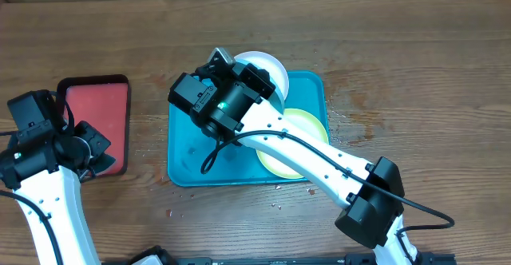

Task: Clean dirty plates on tray and stack at the side
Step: 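Lift the light blue plate with the right gripper and place it right of the tray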

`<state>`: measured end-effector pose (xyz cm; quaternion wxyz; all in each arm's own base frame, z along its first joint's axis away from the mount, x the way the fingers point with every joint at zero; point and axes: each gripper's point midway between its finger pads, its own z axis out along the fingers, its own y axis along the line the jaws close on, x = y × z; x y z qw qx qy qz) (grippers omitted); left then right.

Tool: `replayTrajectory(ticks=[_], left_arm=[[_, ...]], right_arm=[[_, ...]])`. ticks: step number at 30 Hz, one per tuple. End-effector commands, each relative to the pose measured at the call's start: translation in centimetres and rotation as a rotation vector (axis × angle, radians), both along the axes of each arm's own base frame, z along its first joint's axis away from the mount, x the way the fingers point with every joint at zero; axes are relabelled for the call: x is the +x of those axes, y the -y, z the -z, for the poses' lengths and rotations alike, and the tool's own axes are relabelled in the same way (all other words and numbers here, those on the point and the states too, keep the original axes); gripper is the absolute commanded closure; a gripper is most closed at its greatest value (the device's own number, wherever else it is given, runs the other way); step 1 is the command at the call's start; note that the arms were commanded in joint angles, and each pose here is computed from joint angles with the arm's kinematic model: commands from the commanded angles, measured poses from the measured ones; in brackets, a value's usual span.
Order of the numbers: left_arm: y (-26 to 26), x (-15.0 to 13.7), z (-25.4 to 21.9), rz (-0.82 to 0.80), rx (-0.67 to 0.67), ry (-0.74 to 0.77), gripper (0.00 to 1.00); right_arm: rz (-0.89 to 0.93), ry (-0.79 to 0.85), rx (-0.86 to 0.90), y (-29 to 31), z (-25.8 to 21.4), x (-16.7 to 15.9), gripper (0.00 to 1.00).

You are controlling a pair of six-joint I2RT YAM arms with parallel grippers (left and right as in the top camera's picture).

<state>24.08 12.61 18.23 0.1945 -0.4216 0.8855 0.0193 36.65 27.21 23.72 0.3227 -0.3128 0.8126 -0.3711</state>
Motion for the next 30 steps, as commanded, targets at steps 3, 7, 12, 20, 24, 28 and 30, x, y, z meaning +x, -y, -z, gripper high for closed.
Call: replayTrajectory(ticks=[3,7,12,20,24,28,30], left_arm=[[-0.1,-0.1,0.5,-0.018,-0.004,0.001,0.96],[-0.1,0.0,0.5,-0.017,-0.001,0.006,0.96],[-0.2,0.1,0.5,-0.017,0.001,0.01,0.96],[-0.2,0.1,0.5,-0.017,0.001,0.011,0.96],[-0.2,0.1,0.5,-0.017,0.001,0.01,0.96],[-0.2,0.1,0.4,-0.018,0.001,0.011,0.96],[-0.2,0.1,0.5,-0.017,0.001,0.011,0.96]], right_arm=[[-0.011,0.042,-0.019,-0.2,-1.3,0.3,0.96],[-0.011,0.043,-0.019,-0.2,-1.4,0.3,0.96],[-0.01,0.046,-0.02,-0.2,-1.4,0.3,0.96],[-0.145,-0.293,0.318,-6.0,4.4,-2.0,0.96],[-0.016,-0.073,0.261,-2.8,1.0,0.3,0.96],[0.048,-0.117,0.387,-1.0,0.7,1.8,0.96],[0.077,-0.238,0.505,0.0,2.0,2.5,0.96]])
